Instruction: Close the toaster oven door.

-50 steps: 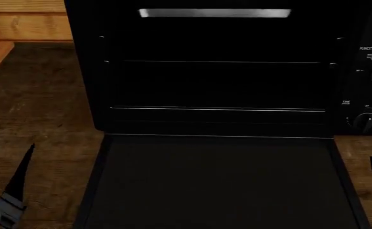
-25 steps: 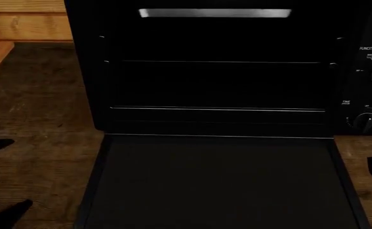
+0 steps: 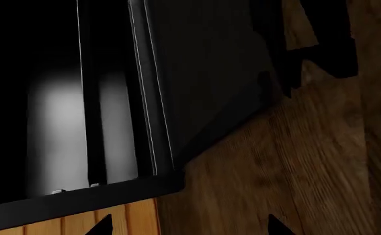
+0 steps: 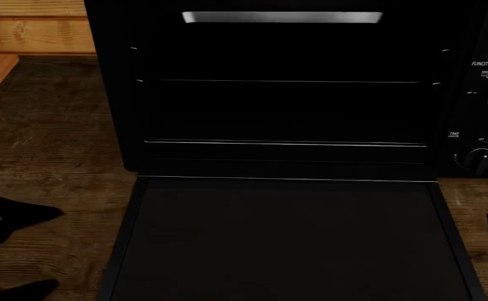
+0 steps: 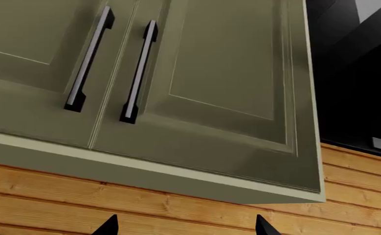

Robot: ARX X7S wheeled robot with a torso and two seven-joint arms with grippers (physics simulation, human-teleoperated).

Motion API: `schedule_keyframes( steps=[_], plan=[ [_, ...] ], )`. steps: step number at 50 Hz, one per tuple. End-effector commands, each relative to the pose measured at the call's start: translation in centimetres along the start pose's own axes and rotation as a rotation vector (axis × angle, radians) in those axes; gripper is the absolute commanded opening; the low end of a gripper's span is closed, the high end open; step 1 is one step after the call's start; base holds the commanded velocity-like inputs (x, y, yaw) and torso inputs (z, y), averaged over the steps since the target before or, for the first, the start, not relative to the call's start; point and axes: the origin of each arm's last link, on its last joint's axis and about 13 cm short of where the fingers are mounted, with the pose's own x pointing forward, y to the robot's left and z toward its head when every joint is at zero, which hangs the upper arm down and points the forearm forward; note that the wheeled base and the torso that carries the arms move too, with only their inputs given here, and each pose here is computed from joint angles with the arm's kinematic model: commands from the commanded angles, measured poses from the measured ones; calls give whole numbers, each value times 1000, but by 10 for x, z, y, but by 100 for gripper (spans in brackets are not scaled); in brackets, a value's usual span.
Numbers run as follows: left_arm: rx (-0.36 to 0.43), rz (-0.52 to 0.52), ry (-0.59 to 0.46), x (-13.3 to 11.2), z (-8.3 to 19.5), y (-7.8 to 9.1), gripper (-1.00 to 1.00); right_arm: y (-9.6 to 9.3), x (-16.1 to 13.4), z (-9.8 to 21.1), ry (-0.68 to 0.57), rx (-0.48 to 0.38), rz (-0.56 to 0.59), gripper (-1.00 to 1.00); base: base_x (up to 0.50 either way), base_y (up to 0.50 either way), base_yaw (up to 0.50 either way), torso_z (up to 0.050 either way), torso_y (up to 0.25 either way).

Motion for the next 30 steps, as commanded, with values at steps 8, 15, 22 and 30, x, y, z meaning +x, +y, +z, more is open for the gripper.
schedule_keyframes(
  steps=[8, 15, 22, 30],
  plan=[
    [71, -38, -49, 26, 0, 9, 100, -2, -2, 1, -1, -1, -8, 100, 0, 0, 0, 0, 0],
    [86, -52, -71, 32, 3, 9, 100, -4, -3, 2, -3, -4, -15, 100, 0, 0, 0, 0, 0],
    [105, -58, -112, 39, 7, 11, 100, -4, -2, 3, -5, -4, -15, 100, 0, 0, 0, 0, 0],
    [109, -86, -143, 43, 9, 4, 100, -5, -3, 3, -5, -4, -18, 100, 0, 0, 0, 0, 0]
  ],
)
